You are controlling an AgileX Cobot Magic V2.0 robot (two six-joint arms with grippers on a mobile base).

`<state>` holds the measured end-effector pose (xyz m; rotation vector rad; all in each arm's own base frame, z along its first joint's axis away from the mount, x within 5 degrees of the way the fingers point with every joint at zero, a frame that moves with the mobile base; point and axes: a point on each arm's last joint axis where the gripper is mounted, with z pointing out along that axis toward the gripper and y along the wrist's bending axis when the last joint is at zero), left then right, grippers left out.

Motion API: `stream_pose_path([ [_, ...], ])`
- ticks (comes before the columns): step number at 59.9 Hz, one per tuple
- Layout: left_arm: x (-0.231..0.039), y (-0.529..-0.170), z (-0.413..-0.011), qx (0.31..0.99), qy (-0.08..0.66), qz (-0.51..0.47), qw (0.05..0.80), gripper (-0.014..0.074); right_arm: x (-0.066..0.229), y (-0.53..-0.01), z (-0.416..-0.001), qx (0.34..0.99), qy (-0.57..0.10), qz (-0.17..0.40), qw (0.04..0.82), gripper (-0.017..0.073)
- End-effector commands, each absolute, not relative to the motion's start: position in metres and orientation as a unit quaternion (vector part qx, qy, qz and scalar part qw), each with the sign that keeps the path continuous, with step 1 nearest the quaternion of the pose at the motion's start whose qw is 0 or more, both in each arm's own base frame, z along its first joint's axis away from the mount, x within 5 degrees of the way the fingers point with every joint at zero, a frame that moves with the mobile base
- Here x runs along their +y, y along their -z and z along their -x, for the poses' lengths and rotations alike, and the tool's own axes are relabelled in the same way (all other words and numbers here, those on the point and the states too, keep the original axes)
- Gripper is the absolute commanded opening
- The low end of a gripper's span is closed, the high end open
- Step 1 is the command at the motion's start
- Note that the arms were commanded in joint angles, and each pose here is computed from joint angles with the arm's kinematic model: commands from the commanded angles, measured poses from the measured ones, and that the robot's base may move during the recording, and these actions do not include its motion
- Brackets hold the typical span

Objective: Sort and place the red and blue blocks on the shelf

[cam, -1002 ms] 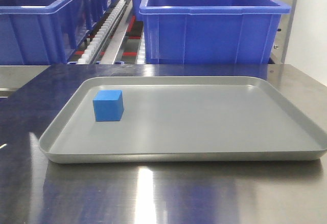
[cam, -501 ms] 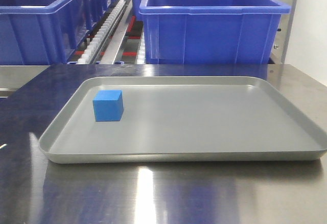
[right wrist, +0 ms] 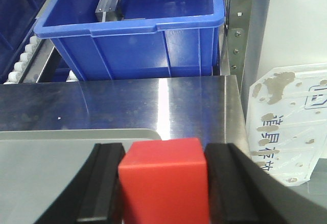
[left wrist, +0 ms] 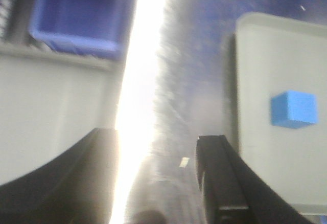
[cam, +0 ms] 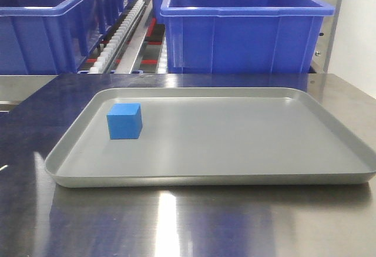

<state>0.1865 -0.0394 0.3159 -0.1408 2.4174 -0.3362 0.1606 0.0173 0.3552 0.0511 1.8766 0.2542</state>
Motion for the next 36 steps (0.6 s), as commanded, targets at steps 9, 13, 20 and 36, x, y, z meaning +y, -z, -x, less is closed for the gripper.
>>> stream_pose_path([
  [9, -0.062, -0.334, -0.222, 0.93, 0.166, 0.027, 0.326, 0.0413, 0.014, -0.373, -0.16, 0.77, -0.103, -0.028, 0.629, 0.0057],
  [13, -0.071, -0.338, -0.23, 0.931, 0.164, 0.007, 0.325, 0.0413, 0.014, -0.373, -0.16, 0.77, -0.103, -0.028, 0.629, 0.0057],
  [20, -0.092, -0.343, -0.244, 0.931, 0.17, -0.028, 0.322, 0.0413, 0.014, -0.373, -0.16, 0.77, -0.103, -0.028, 0.629, 0.0057],
  [36, -0.137, -0.334, -0.269, 0.937, 0.184, -0.069, 0.29, 0.0413, 0.014, -0.373, -0.16, 0.77, -0.103, -0.028, 0.629, 0.0057],
])
